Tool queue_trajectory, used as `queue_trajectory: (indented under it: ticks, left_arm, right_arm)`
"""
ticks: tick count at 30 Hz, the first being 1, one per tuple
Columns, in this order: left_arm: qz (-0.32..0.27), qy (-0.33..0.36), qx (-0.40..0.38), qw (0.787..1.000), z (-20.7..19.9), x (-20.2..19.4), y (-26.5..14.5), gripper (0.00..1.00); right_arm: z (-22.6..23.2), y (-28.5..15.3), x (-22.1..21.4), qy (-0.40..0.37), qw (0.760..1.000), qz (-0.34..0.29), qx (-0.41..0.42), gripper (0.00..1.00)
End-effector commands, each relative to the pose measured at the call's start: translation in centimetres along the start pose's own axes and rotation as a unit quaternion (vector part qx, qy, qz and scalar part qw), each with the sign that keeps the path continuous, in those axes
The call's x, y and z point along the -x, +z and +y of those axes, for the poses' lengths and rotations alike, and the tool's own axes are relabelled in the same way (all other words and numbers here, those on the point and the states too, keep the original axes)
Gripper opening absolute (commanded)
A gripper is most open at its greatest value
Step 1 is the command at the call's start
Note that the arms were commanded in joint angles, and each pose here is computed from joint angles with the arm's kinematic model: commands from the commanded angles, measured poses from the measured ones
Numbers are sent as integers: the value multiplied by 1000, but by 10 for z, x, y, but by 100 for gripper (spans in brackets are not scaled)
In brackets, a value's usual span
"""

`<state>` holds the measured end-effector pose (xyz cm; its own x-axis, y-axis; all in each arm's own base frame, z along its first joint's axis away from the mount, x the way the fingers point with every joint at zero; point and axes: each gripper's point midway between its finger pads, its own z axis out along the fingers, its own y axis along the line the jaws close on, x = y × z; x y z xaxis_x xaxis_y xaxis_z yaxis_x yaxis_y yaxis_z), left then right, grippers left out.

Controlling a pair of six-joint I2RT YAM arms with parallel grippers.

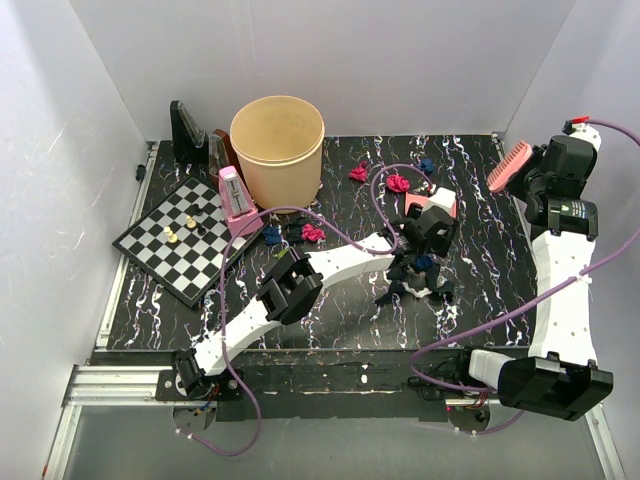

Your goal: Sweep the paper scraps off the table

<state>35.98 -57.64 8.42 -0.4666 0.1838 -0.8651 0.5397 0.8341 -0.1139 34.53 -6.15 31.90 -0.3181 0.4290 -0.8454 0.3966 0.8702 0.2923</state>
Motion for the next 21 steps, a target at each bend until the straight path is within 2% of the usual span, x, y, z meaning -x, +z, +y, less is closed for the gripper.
queue_trajectory:
  ticks: [1, 6, 8, 11, 13, 17, 21]
  left_arm:
    - [-10, -4, -9, 1000, 1, 16, 3, 67]
    - [-1, -2, 4, 1000, 8, 8, 13, 64]
    - [2, -6, -2, 1000, 8, 8, 12, 55]
    - [0, -6, -4, 1000, 8, 8, 12, 34]
    - [-6, -3, -8, 1000, 7, 13, 9, 26]
    - [-33, -12, -30, 999, 3, 39, -13, 19]
    - [-48, -17, -34, 998, 7, 58, -39, 17]
  right_arm:
    - [5, 5, 8, -4, 1000, -22, 16, 1]
    - [5, 7, 4, -5, 1000, -9, 15, 1]
    - [7, 9, 2, -4, 1000, -5, 19, 1]
    - [8, 12, -1, -5, 1000, 3, 24, 1]
    - [9, 14, -3, -6, 1000, 9, 23, 1]
    - [8, 13, 0, -8, 1000, 8, 20, 1]
    - [10, 6, 5, -7, 1000, 0, 25, 1]
